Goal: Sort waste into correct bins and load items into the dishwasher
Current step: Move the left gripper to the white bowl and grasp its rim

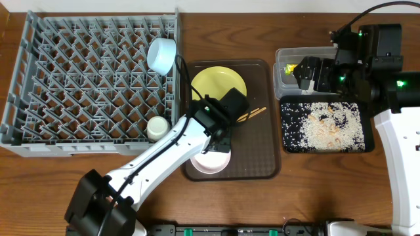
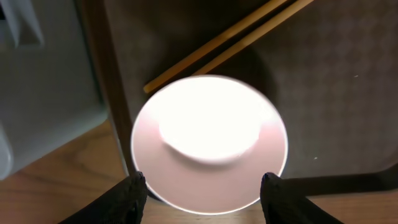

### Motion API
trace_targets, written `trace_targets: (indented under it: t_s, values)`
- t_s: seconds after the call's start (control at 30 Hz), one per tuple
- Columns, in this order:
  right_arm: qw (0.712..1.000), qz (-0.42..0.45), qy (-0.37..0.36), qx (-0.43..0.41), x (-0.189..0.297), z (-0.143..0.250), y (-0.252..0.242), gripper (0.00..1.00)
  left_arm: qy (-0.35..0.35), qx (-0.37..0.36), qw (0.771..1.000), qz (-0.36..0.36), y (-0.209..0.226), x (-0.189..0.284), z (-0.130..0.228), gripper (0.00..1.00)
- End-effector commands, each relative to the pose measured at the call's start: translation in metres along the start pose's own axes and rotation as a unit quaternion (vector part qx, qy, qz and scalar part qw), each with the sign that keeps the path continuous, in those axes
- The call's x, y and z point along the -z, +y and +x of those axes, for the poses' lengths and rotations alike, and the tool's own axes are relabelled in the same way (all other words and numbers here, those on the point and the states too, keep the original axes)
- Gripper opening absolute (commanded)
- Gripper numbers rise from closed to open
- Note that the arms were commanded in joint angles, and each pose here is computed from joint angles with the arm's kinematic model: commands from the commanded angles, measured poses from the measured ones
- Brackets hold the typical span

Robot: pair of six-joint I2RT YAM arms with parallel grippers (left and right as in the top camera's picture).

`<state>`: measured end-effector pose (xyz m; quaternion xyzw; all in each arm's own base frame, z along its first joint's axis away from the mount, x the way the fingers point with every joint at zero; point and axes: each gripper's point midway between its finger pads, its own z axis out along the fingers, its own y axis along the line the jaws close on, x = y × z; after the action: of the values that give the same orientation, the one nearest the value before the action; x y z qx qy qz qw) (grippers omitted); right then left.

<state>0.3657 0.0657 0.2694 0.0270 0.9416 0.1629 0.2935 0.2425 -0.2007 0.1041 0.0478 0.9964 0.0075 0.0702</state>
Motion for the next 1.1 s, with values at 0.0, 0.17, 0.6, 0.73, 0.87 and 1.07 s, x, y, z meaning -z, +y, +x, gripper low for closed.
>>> trace_targets:
  t_s: [0.0,0.17,0.6,0.73,0.87,1.07]
  values:
    - [1.000,0.004,-0.001,-0.010,0.001,-0.001,-0.004,0.99,0.010,-0.019,1.000,-0.004,0.005,0.002,0.005,0.60]
    - [1.000,0.004,-0.001,-0.010,0.001,-0.001,-0.004,0.99,0.034,-0.023,0.999,-0.021,0.016,-0.001,0.015,0.60]
    - [1.000,0.004,-0.001,-0.010,0.001,-0.001,-0.004,0.99,0.070,-0.006,0.997,-0.017,0.026,-0.034,0.038,0.61]
    - [1.000,0.004,-0.001,-0.010,0.001,-0.001,-0.004,0.99,0.083,0.014,0.996,0.009,0.024,-0.044,0.040,0.61]
    - [1.000,0.004,-0.001,-0.010,0.001,-0.001,-0.004,0.99,0.095,0.050,0.994,0.001,0.039,-0.053,0.044,0.61]
    - [1.000,0.004,-0.001,-0.010,0.001,-0.001,-0.004,0.99,0.098,0.060,0.993,0.007,0.041,-0.059,0.045,0.61]
